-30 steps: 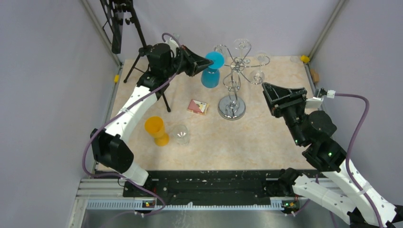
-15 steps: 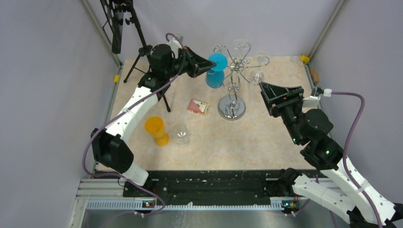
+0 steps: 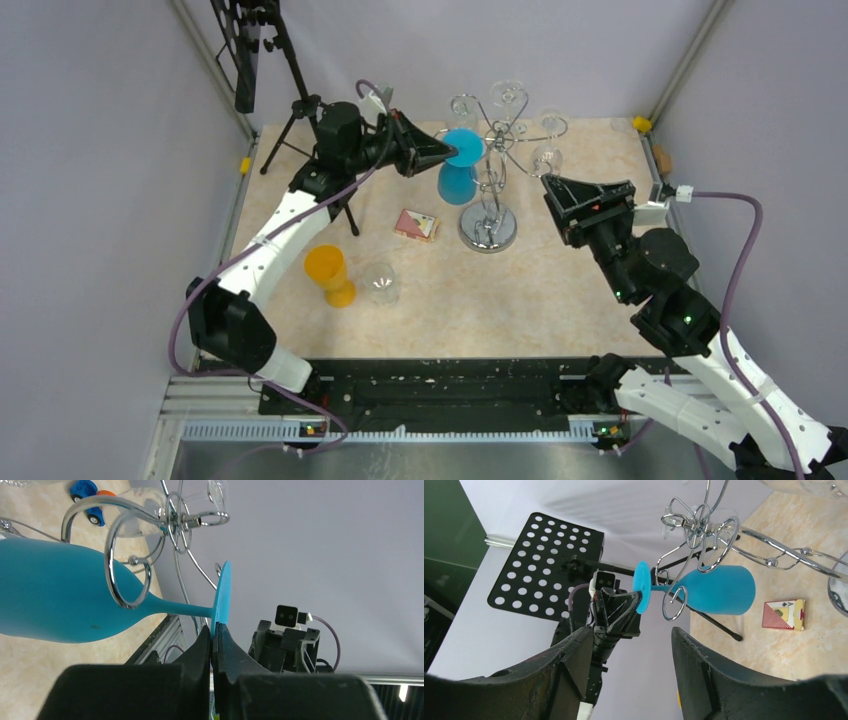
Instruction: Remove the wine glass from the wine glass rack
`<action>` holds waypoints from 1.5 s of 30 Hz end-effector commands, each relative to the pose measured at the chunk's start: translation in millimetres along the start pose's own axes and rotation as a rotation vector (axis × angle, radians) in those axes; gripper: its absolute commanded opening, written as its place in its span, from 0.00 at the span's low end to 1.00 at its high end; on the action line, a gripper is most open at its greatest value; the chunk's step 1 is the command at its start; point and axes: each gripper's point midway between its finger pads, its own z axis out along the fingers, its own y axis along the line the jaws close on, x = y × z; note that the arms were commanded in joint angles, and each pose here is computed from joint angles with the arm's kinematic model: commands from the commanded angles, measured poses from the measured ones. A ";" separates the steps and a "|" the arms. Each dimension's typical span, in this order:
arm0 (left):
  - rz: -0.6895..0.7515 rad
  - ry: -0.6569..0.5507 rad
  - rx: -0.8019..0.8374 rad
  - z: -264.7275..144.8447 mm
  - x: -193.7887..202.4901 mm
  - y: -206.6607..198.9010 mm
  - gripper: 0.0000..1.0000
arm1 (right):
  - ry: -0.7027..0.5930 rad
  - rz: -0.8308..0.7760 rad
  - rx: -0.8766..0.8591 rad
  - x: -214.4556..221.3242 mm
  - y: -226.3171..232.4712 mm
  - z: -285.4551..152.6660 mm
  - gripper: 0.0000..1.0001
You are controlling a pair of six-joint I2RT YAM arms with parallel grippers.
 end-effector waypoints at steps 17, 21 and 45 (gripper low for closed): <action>0.056 0.042 0.125 -78.1 49.2 -52.3 0.00 | 0.081 0.041 -0.086 20.8 9.5 2.5 0.64; 0.064 0.032 0.208 -89.8 48.4 -79.0 0.00 | 0.121 0.041 -0.123 30.4 15.2 4.8 0.70; -0.116 0.085 0.655 -167.6 61.2 -198.0 0.00 | 0.356 0.056 -0.440 87.3 73.8 19.1 0.77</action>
